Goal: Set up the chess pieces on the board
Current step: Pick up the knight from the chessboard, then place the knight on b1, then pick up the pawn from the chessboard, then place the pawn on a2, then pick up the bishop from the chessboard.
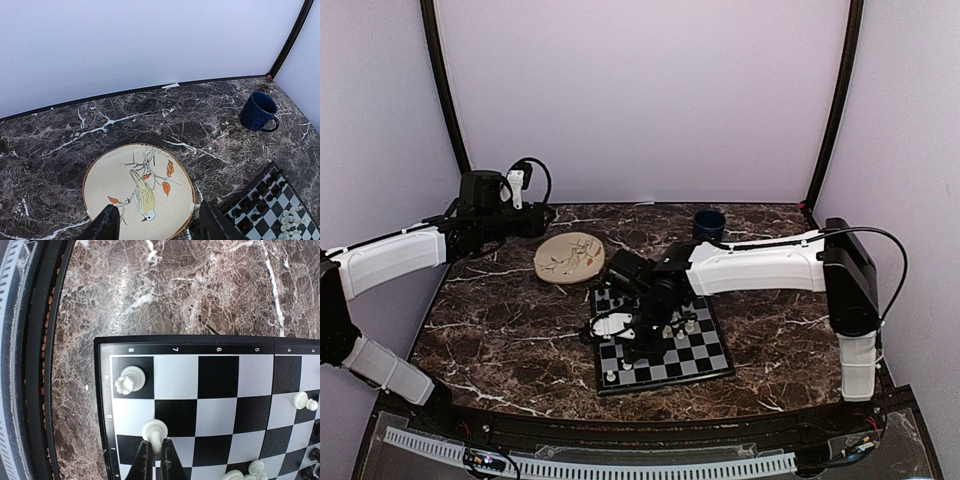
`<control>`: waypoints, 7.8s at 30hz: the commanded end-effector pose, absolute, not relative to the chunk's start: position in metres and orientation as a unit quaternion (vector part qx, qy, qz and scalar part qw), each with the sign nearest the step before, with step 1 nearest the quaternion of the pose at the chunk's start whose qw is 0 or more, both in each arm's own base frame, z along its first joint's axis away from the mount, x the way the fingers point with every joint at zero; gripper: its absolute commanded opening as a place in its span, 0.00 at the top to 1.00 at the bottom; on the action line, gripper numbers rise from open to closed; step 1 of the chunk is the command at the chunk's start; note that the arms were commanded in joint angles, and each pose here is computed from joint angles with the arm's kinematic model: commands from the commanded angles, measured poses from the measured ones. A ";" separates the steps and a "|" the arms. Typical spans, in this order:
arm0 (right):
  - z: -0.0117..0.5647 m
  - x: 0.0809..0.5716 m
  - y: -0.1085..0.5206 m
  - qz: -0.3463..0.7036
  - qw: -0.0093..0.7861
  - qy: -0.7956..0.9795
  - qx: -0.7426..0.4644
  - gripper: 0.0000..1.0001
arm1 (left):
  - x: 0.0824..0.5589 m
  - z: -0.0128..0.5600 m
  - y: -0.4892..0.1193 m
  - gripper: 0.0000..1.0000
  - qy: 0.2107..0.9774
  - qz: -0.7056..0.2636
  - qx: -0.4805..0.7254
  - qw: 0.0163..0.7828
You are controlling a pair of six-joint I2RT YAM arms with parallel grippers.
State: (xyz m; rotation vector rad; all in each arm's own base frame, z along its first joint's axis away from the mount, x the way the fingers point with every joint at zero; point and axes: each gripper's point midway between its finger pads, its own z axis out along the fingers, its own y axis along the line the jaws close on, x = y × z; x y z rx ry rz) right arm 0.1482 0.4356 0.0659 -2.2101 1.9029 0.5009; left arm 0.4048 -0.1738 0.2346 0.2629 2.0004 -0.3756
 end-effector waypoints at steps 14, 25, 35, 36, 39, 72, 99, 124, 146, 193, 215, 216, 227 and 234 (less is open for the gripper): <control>0.069 0.126 0.434 0.196 0.075 0.606 -0.767 1.00 | 0.405 0.247 -0.176 0.44 0.826 -0.159 0.120 0.528; 0.058 0.126 0.436 0.189 0.068 0.607 -0.769 1.00 | 0.405 0.247 -0.176 0.44 0.825 -0.158 0.121 0.528; 0.055 0.120 0.437 0.194 0.061 0.601 -0.773 1.00 | 0.405 0.247 -0.177 0.44 0.825 -0.159 0.123 0.528; 0.054 0.119 0.437 0.194 0.060 0.601 -0.773 1.00 | 0.405 0.247 -0.177 0.43 0.825 -0.159 0.123 0.528; 0.054 0.117 0.438 0.192 0.060 0.600 -0.774 0.99 | 0.405 0.248 -0.177 0.44 0.825 -0.159 0.124 0.528; 0.052 0.124 0.433 0.165 0.072 0.602 -0.778 0.96 | 0.404 0.249 -0.178 0.43 0.824 -0.164 0.125 0.528; 0.124 0.208 0.396 0.153 0.155 0.672 -0.708 0.69 | 0.405 0.232 -0.189 0.41 0.846 -0.168 0.154 0.482; 0.067 0.268 0.455 0.182 0.140 0.717 -0.659 0.69 | 0.372 0.180 -0.184 0.53 0.873 -0.171 0.182 0.418; 0.051 0.261 0.481 0.164 0.136 0.711 -0.671 0.87 | 0.369 0.204 -0.183 0.53 0.859 -0.185 0.173 0.444; 0.055 0.152 0.483 0.169 0.100 0.619 -0.760 0.99 | 0.374 0.202 -0.176 0.52 0.862 -0.177 0.163 0.446; 0.120 0.186 0.489 0.184 0.164 0.635 -0.732 0.72 | 0.375 0.195 -0.173 0.52 0.866 -0.168 0.165 0.441; 0.126 0.191 0.485 0.184 0.169 0.639 -0.727 0.72 | 0.375 0.194 -0.174 0.52 0.867 -0.168 0.169 0.438; 0.133 0.263 0.367 0.139 0.196 0.727 -0.643 0.77 | 0.345 0.176 -0.239 0.57 0.836 -0.295 0.279 0.368; 0.124 0.262 0.335 0.124 0.203 0.729 -0.641 0.77 | 0.331 0.145 -0.266 0.59 0.842 -0.290 0.327 0.316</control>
